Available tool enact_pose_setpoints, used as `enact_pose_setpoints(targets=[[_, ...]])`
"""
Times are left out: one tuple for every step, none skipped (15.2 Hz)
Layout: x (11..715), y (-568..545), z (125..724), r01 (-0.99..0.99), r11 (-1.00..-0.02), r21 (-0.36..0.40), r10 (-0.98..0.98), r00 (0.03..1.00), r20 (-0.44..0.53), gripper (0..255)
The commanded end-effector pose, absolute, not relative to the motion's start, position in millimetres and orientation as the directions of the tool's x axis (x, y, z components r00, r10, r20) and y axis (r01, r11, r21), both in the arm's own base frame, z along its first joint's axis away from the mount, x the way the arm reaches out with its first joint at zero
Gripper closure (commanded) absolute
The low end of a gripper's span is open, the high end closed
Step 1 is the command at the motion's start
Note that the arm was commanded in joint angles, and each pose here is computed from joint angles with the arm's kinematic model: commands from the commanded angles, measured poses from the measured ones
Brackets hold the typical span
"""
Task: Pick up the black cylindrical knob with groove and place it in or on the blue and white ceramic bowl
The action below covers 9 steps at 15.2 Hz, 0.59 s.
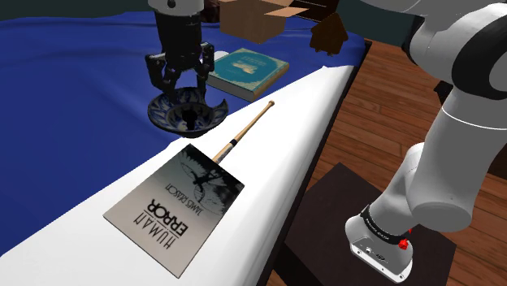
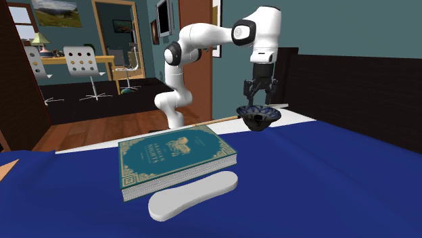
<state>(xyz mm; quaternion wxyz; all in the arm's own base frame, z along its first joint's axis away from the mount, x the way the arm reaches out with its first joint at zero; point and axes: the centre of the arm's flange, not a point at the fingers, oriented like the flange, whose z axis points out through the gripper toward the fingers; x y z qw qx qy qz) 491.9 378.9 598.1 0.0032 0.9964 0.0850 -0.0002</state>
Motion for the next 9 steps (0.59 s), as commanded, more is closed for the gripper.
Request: enact_pose_setpoints(targets=[[491.9, 378.9, 598.1, 0.169, -0.986, 0.006, 0.169, 0.986, -0.001, 0], [491.9, 378.9, 598.1, 0.169, -0.986, 0.006, 0.169, 0.986, -0.001, 0], [491.9, 378.9, 598.1, 0.169, -0.986, 0.006, 0.169, 0.986, -0.001, 0], [491.9, 378.9, 598.1, 0.169, -0.986, 0.006, 0.169, 0.986, -0.001, 0], [491.9, 379.0, 611.3, 0.169, -0.986, 0.006, 0.169, 0.986, -0.001, 0], [491.9, 379.0, 624.5, 0.169, -0.986, 0.006, 0.169, 0.986, -0.001, 0], [491.9, 379.1, 637.7, 0.169, -0.986, 0.006, 0.169, 0.986, -0.001, 0], [491.9, 379.2, 648.1, 0.169, -0.986, 0.006, 0.169, 0.986, -0.001, 0], [491.9, 379.2, 648.1, 0.169, -0.986, 0.006, 0.169, 0.986, -0.001, 0]])
